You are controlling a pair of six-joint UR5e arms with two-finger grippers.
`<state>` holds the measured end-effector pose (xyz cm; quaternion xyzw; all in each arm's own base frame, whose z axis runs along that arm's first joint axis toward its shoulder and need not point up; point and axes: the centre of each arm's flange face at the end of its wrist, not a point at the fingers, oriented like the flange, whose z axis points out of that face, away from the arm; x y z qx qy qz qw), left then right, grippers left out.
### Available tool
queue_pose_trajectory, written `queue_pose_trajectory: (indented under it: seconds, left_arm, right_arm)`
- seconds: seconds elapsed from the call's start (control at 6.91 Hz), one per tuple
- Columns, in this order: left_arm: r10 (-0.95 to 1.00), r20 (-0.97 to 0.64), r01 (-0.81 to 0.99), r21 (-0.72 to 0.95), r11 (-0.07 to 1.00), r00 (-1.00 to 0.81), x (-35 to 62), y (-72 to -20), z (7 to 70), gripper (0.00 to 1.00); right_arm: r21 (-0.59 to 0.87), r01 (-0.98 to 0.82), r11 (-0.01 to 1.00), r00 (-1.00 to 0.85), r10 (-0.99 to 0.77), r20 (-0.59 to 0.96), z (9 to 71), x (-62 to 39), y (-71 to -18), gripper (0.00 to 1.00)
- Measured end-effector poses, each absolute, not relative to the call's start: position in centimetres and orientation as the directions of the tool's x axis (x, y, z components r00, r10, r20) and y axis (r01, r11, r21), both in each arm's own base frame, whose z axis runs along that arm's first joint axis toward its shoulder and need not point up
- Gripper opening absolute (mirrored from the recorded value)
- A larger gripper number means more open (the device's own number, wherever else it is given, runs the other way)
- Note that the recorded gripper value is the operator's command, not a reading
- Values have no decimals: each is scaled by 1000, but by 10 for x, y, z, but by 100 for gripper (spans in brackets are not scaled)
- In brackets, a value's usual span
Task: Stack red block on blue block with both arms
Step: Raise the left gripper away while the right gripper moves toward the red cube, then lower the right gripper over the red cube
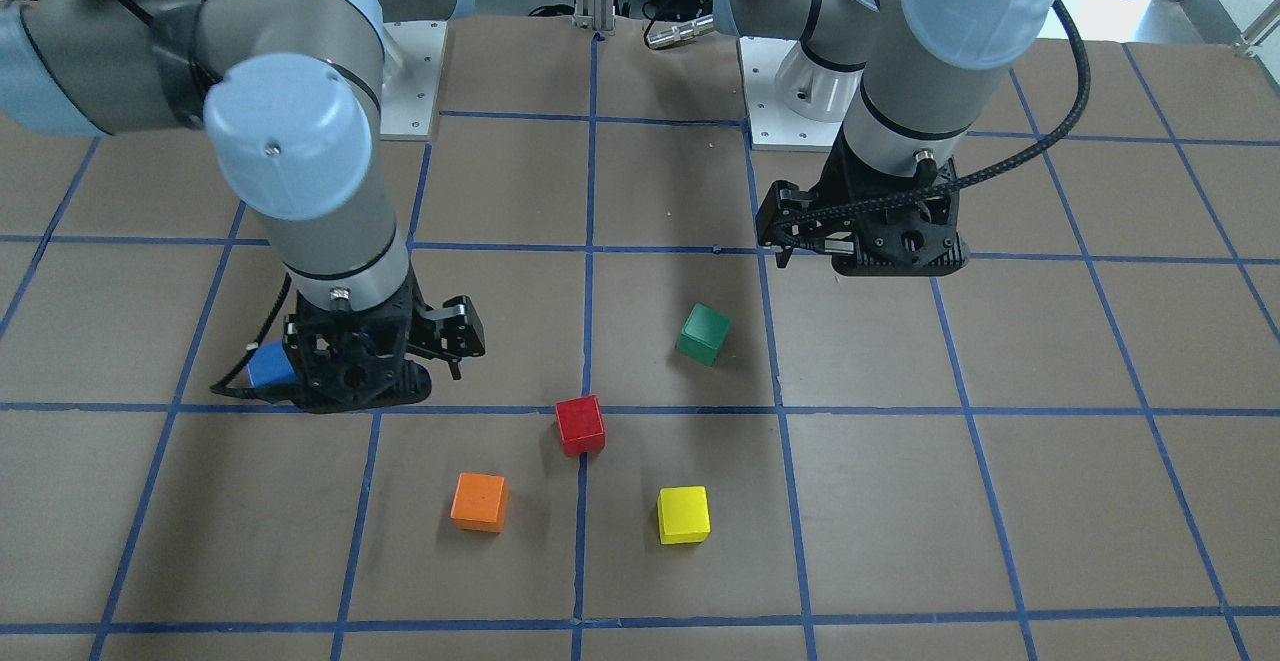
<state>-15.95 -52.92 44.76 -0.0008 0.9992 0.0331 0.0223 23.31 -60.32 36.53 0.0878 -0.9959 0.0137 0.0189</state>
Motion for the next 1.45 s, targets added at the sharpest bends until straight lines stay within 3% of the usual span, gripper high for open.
queue_pose_trajectory:
  seconds: [0.87,1.45]
  left_arm:
    - [4,-47,1,66,998,-999,-156,-529,444,100]
    - [-26,-43,-28,51,998,-999,-139,-533,447,100]
  right_arm:
    - [-16,-301,954,-954,-301,10,244,331,-620,100]
    - [15,-318,948,-948,-317,-38,230,357,-605,100]
